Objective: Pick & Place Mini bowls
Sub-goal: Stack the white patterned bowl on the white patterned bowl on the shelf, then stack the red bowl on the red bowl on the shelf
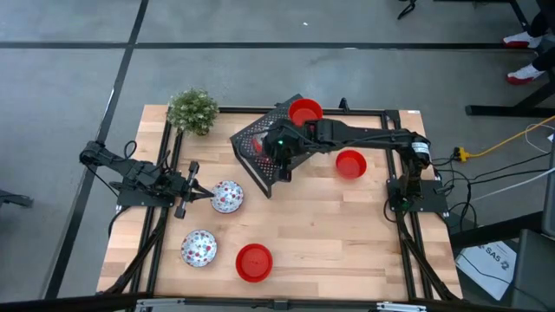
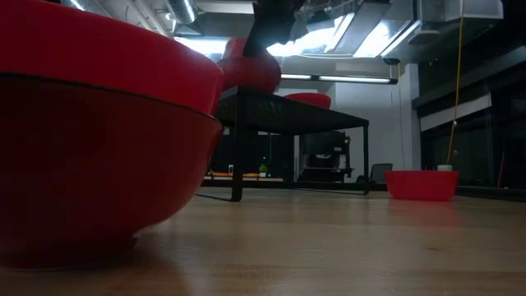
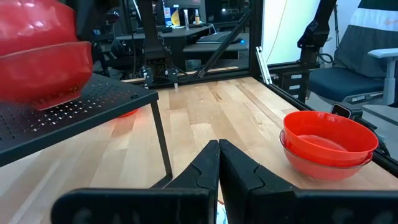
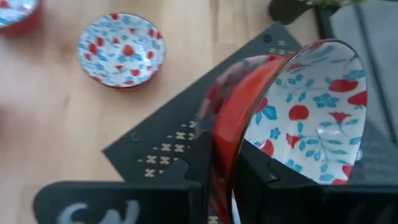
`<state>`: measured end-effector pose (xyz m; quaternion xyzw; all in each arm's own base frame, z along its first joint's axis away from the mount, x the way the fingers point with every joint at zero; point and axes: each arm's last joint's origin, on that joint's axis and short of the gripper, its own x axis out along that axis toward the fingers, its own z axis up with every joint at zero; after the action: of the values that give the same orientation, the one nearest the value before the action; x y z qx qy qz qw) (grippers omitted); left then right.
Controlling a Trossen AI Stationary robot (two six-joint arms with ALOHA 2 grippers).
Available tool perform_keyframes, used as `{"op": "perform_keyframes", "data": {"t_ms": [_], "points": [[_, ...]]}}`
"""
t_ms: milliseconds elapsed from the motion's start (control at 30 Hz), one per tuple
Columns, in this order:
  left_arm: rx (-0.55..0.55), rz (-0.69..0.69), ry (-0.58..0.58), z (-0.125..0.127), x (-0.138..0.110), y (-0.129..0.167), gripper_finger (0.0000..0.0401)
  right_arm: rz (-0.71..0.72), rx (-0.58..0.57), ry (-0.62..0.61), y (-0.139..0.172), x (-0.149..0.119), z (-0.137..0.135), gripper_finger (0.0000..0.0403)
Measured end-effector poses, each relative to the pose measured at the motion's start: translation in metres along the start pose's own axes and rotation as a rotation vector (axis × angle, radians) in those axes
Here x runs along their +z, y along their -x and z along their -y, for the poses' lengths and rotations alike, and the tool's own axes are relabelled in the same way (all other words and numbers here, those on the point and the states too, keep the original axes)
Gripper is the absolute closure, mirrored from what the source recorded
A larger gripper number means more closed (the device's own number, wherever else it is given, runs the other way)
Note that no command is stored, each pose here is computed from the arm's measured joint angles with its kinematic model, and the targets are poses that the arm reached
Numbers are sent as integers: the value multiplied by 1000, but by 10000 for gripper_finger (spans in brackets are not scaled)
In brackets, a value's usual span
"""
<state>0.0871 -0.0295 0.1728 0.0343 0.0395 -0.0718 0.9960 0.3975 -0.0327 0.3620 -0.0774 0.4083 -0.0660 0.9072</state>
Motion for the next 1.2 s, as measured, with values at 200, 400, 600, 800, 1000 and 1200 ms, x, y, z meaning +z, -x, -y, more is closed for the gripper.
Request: {"op": "perform_keyframes", "data": {"t_ms": [200,400,600,800,1000,1200], "points": [[0,0,0,0,0,0,397,3,44,-35,0,0,2,352],[0,0,0,0,0,0,397,2,47,-34,0,-1,1,352],[0,0,0,0,0,0,397,2,47,-35,0,-1,1,352],[0,0,0,0,0,0,397,0,46,-35,3,0,2,352],[0,0,0,0,0,0,397,60,36,-42,18,12,6,352],[0,0,0,0,0,0,397,126,74,-69,36,23,9,352]]}}
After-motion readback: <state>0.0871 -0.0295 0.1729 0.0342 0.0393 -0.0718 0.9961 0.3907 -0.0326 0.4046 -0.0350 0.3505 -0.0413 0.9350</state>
